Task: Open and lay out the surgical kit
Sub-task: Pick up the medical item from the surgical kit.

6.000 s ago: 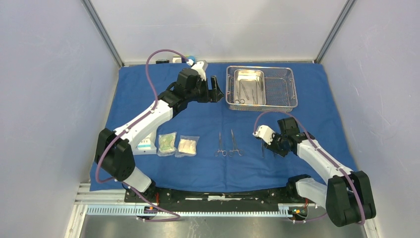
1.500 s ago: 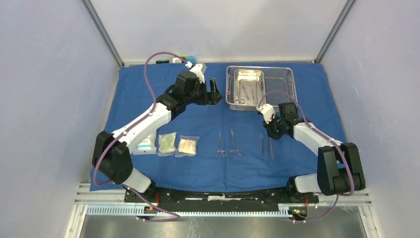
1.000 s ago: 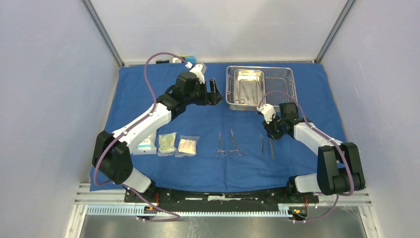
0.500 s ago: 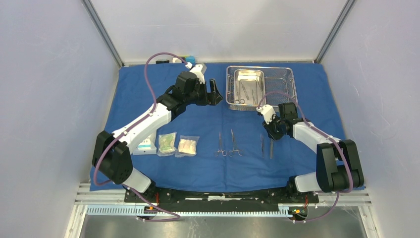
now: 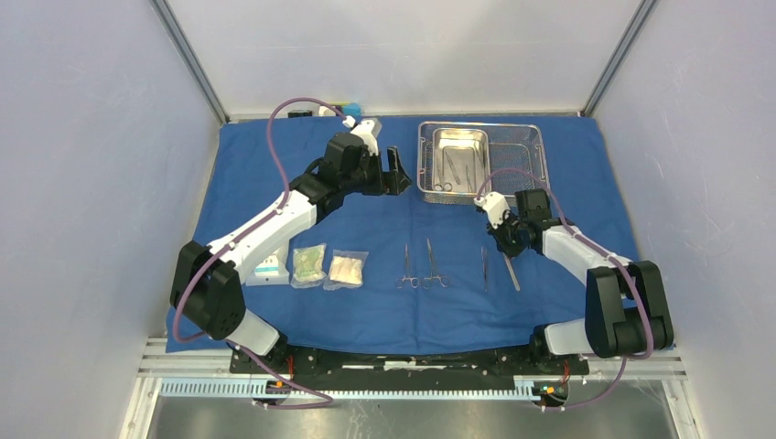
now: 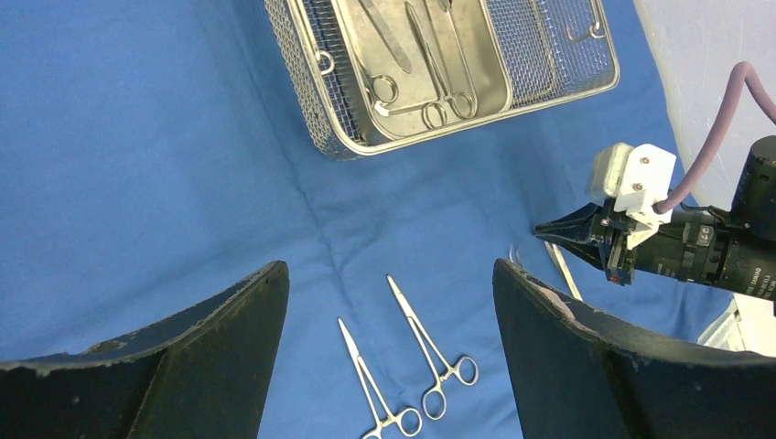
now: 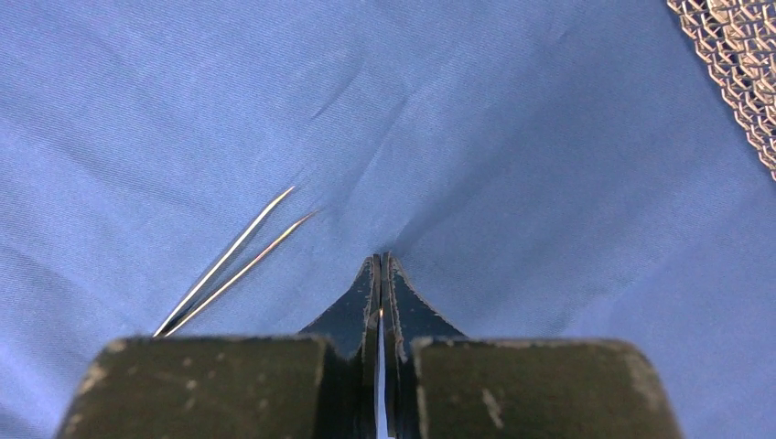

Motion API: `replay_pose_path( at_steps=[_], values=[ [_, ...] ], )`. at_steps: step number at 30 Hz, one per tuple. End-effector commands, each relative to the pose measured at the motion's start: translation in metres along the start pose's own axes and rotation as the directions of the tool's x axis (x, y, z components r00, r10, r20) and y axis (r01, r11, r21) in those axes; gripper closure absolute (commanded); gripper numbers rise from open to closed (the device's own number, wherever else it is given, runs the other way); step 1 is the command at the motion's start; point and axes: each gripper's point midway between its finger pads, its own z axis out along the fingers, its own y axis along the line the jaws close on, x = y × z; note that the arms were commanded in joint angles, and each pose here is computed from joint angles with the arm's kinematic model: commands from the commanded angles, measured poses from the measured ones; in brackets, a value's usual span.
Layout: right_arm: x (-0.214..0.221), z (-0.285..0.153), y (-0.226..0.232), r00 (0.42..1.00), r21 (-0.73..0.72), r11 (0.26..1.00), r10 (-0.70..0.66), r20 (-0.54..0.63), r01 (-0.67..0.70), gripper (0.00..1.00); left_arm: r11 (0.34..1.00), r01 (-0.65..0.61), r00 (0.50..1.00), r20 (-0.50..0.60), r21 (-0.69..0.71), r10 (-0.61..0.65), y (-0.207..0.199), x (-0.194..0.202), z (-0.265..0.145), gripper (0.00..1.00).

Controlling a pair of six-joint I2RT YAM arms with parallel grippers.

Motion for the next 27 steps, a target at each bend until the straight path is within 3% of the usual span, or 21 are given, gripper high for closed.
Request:
replay_pose_path(
  at_steps=[1, 8, 15, 27],
  values=[
    [-0.014, -0.009, -0.003, 0.999, 0.008, 1.0, 0.007, 0.051, -0.008, 1.0, 0.999, -0.038, 0.997, 0.072, 0.023, 0.037, -0.006, -0.019, -0.009, 0.12],
    [-0.012, -0.008, -0.003, 0.993, 0.027, 0.993, 0.112, 0.033, -0.113, 1.0, 0.999, -0.03, 0.998, 0.063, 0.026, 0.029, -0.006, -0.016, -0.006, 0.12],
    [-0.017, -0.003, 0.012, 0.982, -0.059, 0.981, 0.186, 0.039, -0.183, 1.0, 0.999, -0.028, 0.998, 0.06, 0.028, 0.027, -0.006, -0.016, -0.005, 0.12],
    [-0.051, -0.019, 0.02, 0.977, -0.142, 0.984, 0.13, 0.167, -0.107, 1.0, 0.997, -0.043, 0.998, 0.04, 0.059, 0.04, -0.008, -0.007, -0.002, 0.12]
  ],
)
